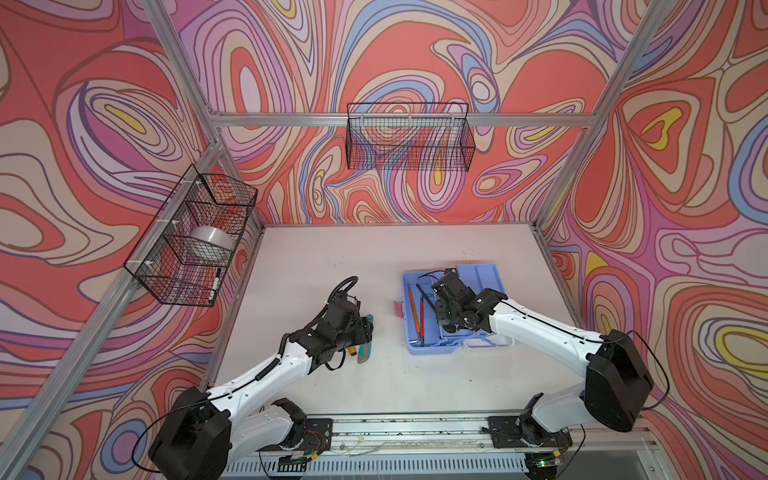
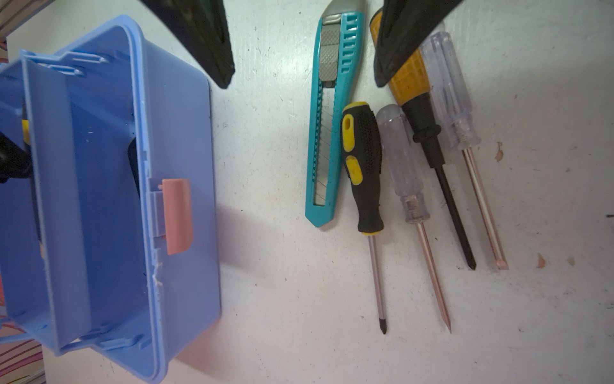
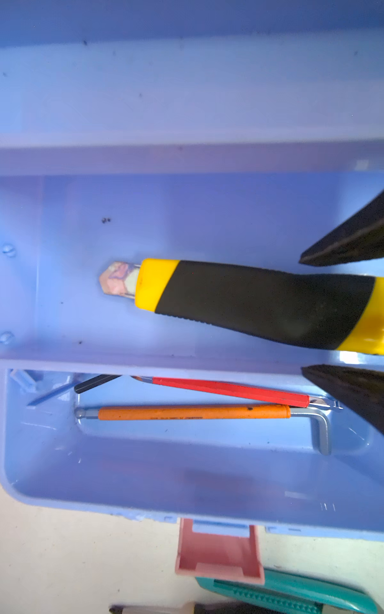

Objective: Pack the tool kit
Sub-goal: 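Lift the yellow-black knife with right gripper and lower it into the middle tray, then open the right gripper above the box while left gripper lowers over teal knife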

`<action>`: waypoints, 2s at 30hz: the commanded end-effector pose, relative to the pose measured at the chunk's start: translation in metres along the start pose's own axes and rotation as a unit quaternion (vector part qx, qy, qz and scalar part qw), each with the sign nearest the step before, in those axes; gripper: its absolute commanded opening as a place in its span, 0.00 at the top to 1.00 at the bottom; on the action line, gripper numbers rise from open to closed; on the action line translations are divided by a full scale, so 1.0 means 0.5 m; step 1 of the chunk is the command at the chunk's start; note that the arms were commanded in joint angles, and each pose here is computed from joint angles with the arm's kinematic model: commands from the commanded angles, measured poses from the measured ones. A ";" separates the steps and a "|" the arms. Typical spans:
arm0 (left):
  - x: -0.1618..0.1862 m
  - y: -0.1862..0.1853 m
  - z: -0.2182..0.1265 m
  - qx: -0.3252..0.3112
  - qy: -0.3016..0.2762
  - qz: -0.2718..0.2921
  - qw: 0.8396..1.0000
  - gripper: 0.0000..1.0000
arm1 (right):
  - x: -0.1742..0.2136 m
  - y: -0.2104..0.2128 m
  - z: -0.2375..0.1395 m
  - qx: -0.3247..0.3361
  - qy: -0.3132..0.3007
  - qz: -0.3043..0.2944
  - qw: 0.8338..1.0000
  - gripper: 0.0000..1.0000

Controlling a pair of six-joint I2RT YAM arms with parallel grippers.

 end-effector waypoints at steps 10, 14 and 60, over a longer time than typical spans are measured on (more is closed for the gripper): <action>0.015 -0.032 0.004 -0.073 0.013 0.091 0.993 0.36 | -0.067 0.000 -0.148 -0.089 -0.082 0.033 0.992 0.50; 0.028 -0.037 0.029 -0.113 0.037 0.109 0.987 0.37 | -0.071 -0.009 -0.180 -0.100 -0.101 0.039 0.989 0.50; 0.093 -0.006 0.127 -0.153 0.114 0.087 0.978 0.62 | -0.035 -0.034 -0.150 -0.065 -0.100 0.046 0.992 0.51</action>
Point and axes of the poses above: each gripper's point midway between its finger pads, its own z axis out along the fingers, its own y axis along the line the jaws close on, x = y × z, the point moved 8 cm from there along -z, back along the fingers, and after that the axes turned 1 degree about -z, right-handed, at the moved point
